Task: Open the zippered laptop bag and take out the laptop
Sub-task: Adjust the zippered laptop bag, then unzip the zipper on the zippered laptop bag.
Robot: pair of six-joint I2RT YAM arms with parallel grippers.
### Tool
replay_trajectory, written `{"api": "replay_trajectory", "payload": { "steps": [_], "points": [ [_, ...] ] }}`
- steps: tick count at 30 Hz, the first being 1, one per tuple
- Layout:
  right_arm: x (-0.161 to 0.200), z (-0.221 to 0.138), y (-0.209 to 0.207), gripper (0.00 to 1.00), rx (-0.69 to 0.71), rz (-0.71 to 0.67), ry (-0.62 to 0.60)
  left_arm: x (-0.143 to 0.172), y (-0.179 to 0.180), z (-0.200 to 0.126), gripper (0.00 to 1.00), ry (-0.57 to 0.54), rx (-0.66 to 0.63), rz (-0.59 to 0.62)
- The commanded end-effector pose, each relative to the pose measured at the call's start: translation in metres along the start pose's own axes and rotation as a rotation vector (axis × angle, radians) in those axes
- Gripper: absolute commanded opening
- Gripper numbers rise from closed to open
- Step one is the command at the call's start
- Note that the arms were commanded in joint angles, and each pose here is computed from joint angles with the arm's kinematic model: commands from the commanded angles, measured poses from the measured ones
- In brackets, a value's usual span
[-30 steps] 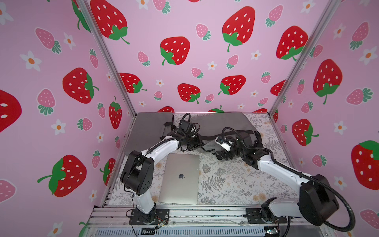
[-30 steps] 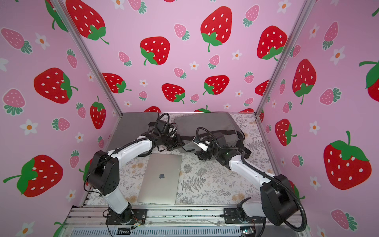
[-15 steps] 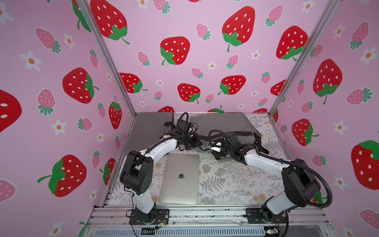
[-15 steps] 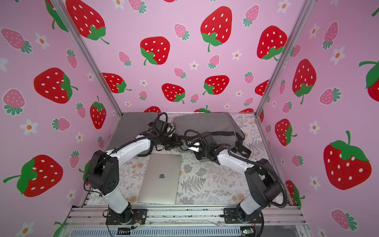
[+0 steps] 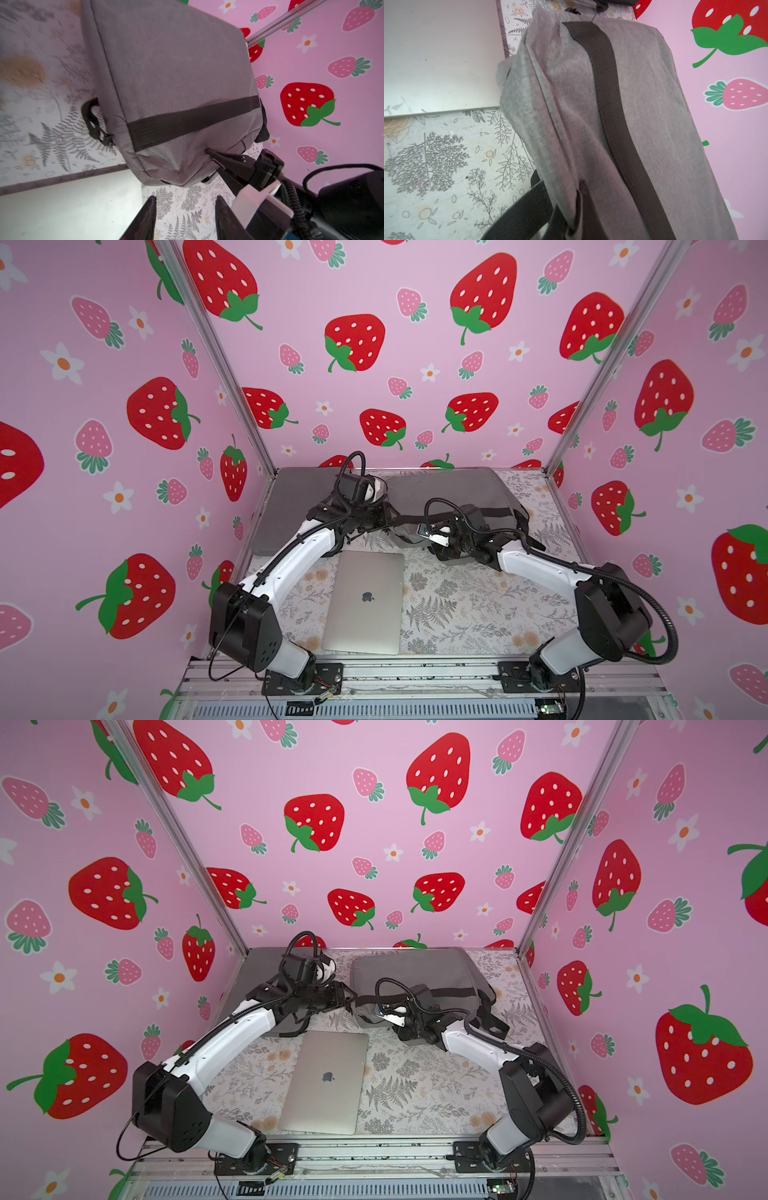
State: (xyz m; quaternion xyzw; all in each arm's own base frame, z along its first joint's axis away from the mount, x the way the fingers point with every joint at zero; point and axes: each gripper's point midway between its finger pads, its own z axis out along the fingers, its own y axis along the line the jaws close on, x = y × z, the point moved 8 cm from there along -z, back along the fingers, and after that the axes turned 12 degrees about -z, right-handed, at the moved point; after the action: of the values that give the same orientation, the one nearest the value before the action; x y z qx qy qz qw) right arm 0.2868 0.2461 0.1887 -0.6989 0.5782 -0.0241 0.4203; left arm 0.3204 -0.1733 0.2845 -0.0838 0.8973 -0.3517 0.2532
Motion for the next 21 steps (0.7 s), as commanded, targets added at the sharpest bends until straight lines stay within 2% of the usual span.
{"api": "replay_trajectory", "payload": {
  "steps": [1, 5, 12, 17, 21],
  "points": [
    [-0.018, -0.025, -0.027, 0.00, 0.053, 0.053, -0.097, 0.012, 0.030, 0.006, 0.49, -0.037, -0.124, 0.074],
    [-0.017, -0.031, -0.034, 0.00, 0.055, 0.086, -0.113, 0.026, 0.051, 0.015, 0.49, -0.138, -0.074, 0.110],
    [-0.016, -0.042, -0.050, 0.00, 0.069, 0.147, -0.156, 0.031, 0.061, 0.044, 0.47, -0.180, 0.010, 0.186],
    [-0.015, -0.044, -0.054, 0.00, 0.064, 0.162, -0.162, 0.031, 0.057, 0.067, 0.39, -0.151, 0.096, 0.211],
    [-0.013, -0.045, -0.056, 0.00, 0.066, 0.173, -0.164, 0.028, 0.062, 0.080, 0.35, -0.126, 0.091, 0.210]
  ]
}}
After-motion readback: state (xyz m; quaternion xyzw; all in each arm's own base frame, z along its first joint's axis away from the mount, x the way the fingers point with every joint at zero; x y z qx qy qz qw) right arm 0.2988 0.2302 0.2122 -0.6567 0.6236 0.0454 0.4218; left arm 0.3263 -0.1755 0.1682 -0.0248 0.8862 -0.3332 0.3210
